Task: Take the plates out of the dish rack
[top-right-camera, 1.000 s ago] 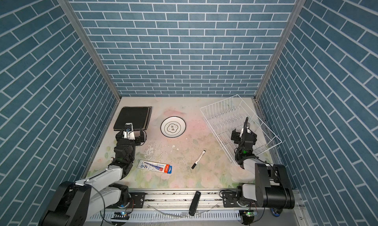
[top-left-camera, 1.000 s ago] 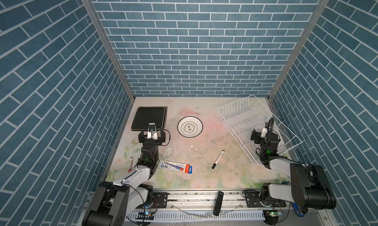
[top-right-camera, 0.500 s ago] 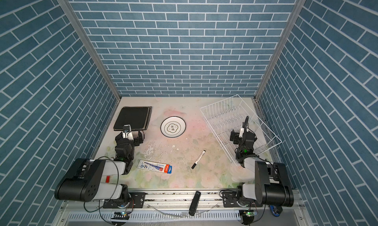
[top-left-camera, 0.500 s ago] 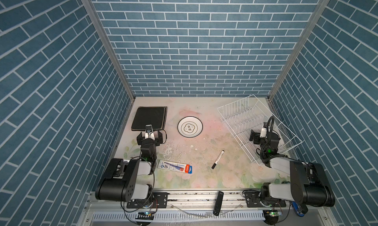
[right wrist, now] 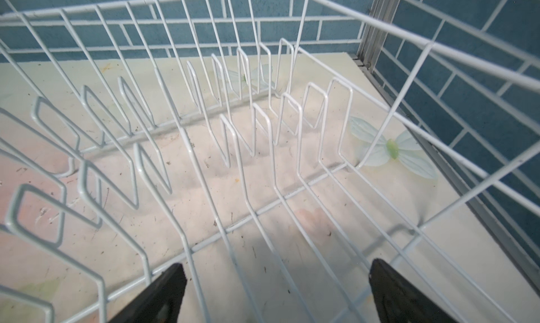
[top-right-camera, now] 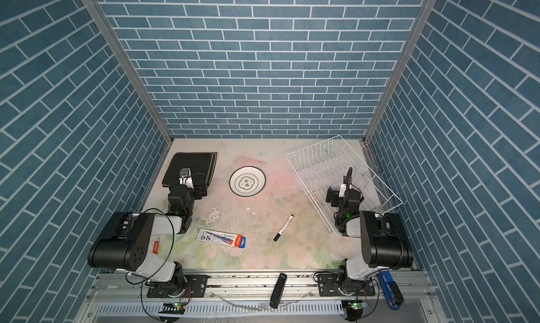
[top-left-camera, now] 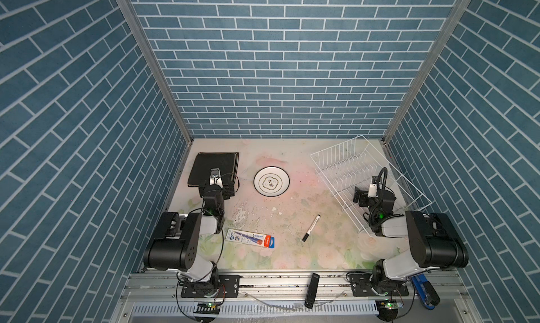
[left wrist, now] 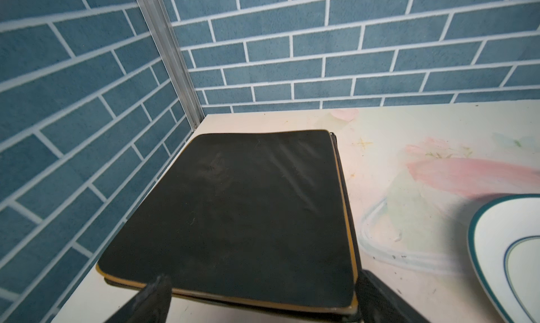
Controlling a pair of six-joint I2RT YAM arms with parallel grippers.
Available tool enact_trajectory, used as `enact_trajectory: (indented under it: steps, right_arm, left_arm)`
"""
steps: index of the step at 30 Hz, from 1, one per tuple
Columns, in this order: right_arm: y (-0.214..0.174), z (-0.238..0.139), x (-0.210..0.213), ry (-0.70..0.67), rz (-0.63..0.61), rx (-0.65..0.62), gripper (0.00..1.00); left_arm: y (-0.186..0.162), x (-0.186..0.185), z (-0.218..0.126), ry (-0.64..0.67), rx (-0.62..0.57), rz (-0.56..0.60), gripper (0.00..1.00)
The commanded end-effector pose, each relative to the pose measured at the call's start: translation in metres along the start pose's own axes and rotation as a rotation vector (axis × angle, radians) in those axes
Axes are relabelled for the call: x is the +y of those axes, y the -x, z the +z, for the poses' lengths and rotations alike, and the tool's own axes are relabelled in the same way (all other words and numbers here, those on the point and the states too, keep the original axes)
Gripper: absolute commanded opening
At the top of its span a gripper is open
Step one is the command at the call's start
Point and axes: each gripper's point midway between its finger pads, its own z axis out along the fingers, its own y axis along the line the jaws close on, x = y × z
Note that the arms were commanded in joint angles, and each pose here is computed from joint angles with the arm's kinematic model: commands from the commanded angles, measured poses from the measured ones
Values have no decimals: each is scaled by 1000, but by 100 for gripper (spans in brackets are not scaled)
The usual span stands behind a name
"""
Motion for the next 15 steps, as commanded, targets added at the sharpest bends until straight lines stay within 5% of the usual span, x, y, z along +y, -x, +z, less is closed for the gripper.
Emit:
enact_trajectory:
  steps: [1,15]
  right_arm:
    - [25,5,2,15,-22,-74,99]
    - [22,13,-8,-11,14,-15,99]
  left_arm:
    - [-8,3,0,11,35,-3,100]
    - [-9,3,0,13,40,-2,100]
